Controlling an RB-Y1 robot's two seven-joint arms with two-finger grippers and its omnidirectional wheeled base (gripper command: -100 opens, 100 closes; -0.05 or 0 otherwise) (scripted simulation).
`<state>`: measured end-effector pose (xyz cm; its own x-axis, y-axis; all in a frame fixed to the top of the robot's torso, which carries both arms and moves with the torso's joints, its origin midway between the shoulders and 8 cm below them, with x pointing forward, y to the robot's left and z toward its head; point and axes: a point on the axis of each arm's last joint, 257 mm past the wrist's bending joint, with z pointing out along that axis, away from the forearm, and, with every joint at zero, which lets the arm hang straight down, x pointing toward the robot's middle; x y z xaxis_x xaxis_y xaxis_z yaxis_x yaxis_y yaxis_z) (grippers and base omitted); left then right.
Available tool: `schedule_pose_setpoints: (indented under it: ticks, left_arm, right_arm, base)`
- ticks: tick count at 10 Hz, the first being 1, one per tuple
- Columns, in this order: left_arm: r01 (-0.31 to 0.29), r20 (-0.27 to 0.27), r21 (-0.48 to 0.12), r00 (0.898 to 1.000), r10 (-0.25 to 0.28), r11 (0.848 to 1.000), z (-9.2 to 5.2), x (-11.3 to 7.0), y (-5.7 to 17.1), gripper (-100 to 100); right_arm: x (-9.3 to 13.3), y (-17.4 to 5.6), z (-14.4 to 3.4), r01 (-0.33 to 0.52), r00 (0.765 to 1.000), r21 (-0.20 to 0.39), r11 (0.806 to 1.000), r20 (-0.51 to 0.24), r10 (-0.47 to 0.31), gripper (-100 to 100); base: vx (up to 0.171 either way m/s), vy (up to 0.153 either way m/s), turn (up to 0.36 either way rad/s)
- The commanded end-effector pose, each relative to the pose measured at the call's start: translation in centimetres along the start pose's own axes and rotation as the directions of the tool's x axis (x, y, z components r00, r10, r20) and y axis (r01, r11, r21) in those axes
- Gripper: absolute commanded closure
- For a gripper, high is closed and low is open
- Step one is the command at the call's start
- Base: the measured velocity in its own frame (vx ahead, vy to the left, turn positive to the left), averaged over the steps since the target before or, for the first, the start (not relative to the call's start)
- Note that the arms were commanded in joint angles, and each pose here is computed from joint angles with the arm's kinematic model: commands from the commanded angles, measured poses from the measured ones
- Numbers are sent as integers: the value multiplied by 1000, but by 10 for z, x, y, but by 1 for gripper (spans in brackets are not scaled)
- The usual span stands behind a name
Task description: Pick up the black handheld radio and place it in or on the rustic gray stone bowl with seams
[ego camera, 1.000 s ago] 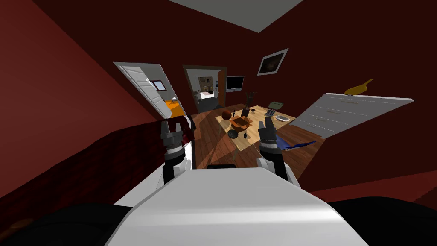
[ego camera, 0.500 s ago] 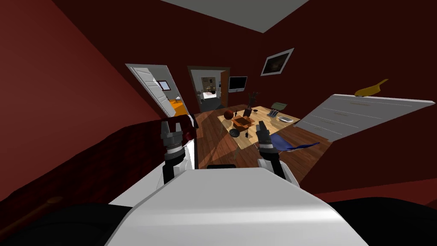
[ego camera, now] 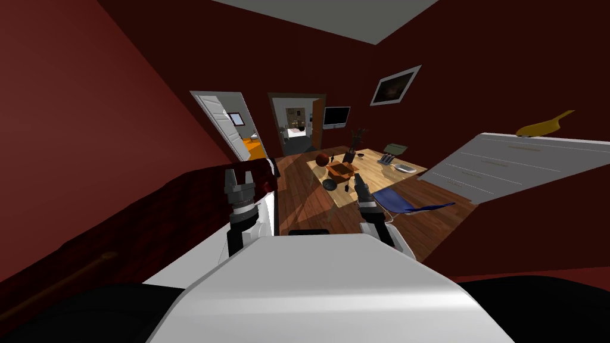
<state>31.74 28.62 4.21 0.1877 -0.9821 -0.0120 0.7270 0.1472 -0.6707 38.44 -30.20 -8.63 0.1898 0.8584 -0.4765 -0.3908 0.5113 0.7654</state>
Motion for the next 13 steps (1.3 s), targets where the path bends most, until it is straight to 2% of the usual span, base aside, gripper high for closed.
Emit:
schedule_pose_setpoints:
  ticks: [1, 4, 5, 8, 9, 10, 12, 13]
  left_arm:
    - [0, 0, 0, 1000, 0, 1000, 0, 0, 0, 0]
    - [0, 0, 0, 1000, 0, 1000, 0, 0, 0, 0]
    - [0, 0, 0, 1000, 0, 1000, 0, 0, 0, 0]
    - [0, 0, 0, 1000, 0, 1000, 0, 0, 0, 0]
    - [0, 0, 0, 1000, 0, 1000, 0, 0, 0, 0]
    - [0, 0, 0, 1000, 0, 1000, 0, 0, 0, 0]
    - [0, 0, 0, 1000, 0, 1000, 0, 0, 0, 0]
    - [0, 0, 0, 1000, 0, 1000, 0, 0, 0, 0]
  right_arm:
    - [6, -20, -5, 37, 999, 31, 999, -35, -36, -100]
    - [14, -47, -13, 72, 995, 80, 994, -74, -66, -100]
    - [18, -61, -16, 111, 989, 98, 989, -105, -101, -100]
    - [24, -90, -26, 152, 980, 147, 977, -149, -130, -100]
    - [27, -104, -31, 196, 969, 161, 967, -184, -165, -100]
    - [28, -111, -35, 196, 968, 177, 965, -190, -162, -100]
    - [31, -141, -46, 287, 937, 203, 936, -264, -230, -100]
    - [33, -153, -54, 288, 935, 229, 930, -275, -222, -100]
  base:
    - [-30, -2, 87]
    - [-31, -6, 88]
    - [-35, -9, 122]
    - [-29, -12, 89]
    - [-28, -14, 129]
    - [-22, -14, 73]
    - [-25, -23, 148]
    - [6, 2, 10]
